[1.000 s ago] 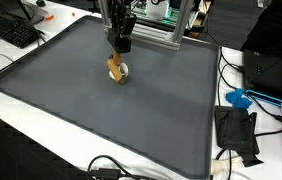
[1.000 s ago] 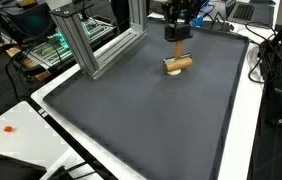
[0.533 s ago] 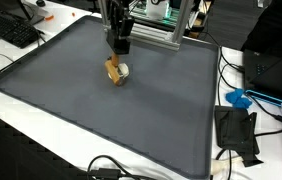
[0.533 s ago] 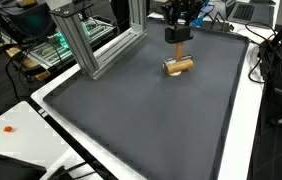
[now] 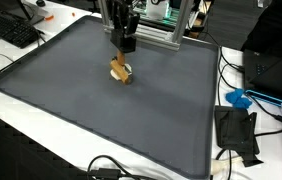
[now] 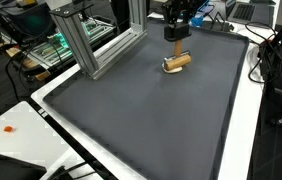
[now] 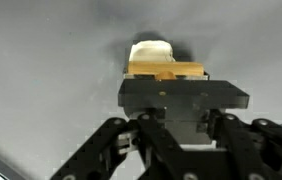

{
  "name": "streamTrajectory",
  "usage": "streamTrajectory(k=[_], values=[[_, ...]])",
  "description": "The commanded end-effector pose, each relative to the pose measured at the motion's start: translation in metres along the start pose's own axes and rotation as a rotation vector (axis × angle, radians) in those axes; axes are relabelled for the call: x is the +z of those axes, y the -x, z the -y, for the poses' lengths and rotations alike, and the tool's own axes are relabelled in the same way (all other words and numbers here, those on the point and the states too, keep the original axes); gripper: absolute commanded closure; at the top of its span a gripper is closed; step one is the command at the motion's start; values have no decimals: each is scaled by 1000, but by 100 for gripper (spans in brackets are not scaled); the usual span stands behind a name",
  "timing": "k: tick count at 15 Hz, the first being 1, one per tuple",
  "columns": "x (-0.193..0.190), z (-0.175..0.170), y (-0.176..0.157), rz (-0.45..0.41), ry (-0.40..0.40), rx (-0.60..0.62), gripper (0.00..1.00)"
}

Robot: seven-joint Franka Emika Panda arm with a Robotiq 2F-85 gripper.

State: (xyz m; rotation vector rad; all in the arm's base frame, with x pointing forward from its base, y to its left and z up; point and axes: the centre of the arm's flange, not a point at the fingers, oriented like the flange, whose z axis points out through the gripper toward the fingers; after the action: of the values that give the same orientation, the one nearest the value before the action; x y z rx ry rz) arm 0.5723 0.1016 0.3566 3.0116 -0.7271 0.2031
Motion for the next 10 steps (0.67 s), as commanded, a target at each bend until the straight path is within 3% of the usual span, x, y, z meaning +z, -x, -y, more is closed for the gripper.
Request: streamTrajectory(k=[1, 10], values=[[24, 4, 23, 121, 17, -38, 78], [24, 10, 40, 158, 56, -148, 78]])
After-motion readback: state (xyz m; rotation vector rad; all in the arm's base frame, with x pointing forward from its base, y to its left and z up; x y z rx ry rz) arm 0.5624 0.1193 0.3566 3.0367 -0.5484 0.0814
